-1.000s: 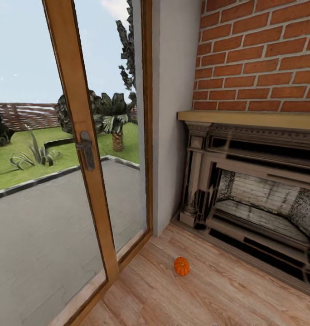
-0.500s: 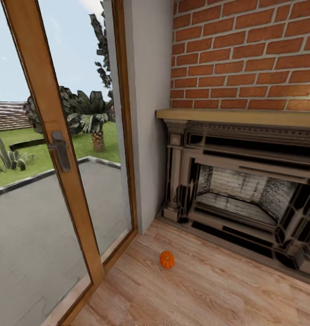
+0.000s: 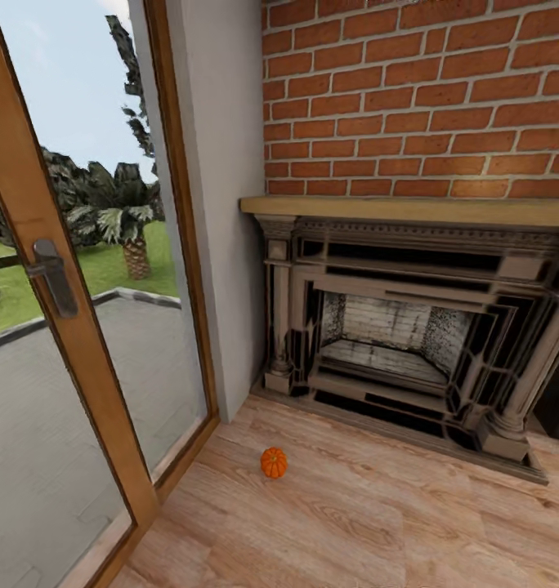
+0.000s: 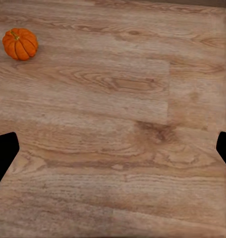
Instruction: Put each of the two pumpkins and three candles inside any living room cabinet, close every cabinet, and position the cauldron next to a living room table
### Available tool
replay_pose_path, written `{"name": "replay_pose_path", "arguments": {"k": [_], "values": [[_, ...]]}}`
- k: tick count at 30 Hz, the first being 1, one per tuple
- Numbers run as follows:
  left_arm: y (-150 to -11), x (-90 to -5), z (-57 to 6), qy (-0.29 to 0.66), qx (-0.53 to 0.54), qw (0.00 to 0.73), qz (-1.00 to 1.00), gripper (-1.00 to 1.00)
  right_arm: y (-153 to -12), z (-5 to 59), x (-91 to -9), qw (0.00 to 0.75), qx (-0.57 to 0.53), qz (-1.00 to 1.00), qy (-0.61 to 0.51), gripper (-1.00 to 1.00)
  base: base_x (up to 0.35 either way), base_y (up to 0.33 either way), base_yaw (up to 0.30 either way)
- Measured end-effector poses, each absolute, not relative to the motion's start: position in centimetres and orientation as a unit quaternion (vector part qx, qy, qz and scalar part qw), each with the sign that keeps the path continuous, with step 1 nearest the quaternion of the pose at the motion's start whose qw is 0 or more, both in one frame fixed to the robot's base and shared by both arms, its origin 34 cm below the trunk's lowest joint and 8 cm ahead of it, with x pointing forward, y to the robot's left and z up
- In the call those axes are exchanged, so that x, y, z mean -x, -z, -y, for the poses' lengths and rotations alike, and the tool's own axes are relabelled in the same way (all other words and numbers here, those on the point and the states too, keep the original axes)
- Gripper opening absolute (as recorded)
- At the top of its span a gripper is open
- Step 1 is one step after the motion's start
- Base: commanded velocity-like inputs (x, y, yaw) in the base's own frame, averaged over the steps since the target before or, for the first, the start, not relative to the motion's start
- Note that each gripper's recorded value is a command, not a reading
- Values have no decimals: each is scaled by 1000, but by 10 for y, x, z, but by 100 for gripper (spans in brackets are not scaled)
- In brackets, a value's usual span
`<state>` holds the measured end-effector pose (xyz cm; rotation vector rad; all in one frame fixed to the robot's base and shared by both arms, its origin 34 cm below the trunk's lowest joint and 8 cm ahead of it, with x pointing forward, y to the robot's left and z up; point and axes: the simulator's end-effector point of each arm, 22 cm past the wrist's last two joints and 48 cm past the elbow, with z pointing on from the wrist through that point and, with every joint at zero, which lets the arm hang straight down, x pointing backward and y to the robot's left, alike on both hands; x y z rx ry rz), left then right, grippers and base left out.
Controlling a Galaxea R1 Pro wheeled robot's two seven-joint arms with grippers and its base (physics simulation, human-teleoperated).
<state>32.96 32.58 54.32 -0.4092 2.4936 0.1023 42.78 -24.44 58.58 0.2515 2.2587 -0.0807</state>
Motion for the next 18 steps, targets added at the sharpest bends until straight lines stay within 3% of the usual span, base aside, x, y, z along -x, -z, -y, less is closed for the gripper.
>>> {"name": "replay_pose_path", "arguments": {"k": [11, 18], "values": [[-543, -330, -325, -38, 154, 301, -940, 100, -585, 244, -427, 420, -100, -902, 32, 100, -11, -8, -298], [-543, -329, -325, -39, 154, 301, -940, 100, -585, 244, -427, 420, -100, -902, 32, 100, -194, -192, -298]]}}
